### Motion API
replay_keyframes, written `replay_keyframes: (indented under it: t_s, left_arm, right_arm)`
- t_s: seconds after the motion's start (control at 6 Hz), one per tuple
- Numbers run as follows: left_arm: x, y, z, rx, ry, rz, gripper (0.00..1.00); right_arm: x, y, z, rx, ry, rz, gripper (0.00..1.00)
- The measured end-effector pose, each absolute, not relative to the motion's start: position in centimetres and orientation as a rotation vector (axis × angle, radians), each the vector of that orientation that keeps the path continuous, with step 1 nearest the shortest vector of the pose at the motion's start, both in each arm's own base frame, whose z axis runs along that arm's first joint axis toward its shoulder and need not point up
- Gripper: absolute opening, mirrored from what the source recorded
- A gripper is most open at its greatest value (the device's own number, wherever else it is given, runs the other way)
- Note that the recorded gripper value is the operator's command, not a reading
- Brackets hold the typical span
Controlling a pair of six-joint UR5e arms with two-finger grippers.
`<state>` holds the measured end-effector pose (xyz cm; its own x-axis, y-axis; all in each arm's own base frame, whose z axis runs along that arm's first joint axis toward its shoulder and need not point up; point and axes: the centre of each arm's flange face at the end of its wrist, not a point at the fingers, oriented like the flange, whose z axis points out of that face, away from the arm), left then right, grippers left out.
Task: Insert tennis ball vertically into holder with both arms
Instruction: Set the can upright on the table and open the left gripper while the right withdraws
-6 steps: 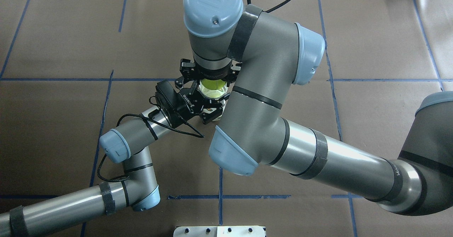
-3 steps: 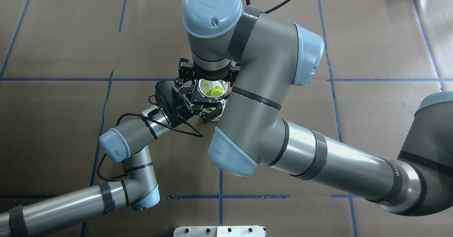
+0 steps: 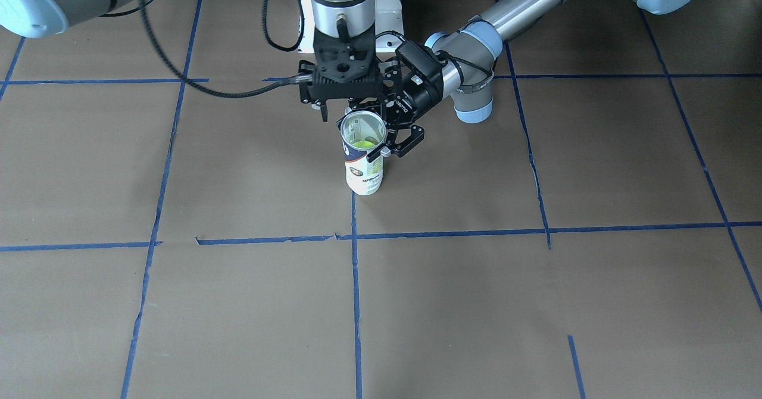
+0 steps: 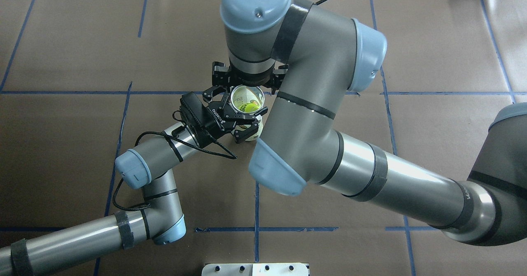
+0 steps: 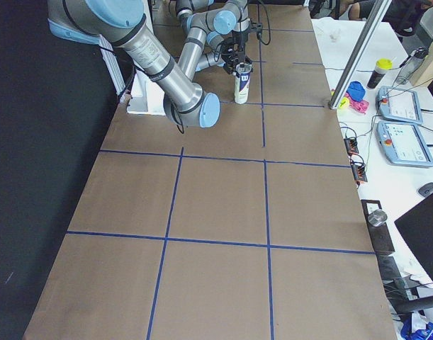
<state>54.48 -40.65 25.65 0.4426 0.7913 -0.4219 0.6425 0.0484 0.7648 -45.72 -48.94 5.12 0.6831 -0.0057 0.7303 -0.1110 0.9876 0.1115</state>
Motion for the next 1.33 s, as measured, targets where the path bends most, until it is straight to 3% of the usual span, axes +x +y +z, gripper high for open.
replay_keyframes:
  t_s: [0.67, 1.33]
  left_arm:
    - [50.5, -40.5, 22.2, 1.693, 1.277, 0.147, 1.0]
    - [39.9, -44.4, 14.7, 1.491, 0.954, 0.315, 1.0]
  right_arm:
    - [-31.4, -59.5, 17.6, 0.202, -0.743, -0.131, 0.99]
    - [-12.4, -62.5, 36.8, 0.264, -0.716, -0.319, 0.99]
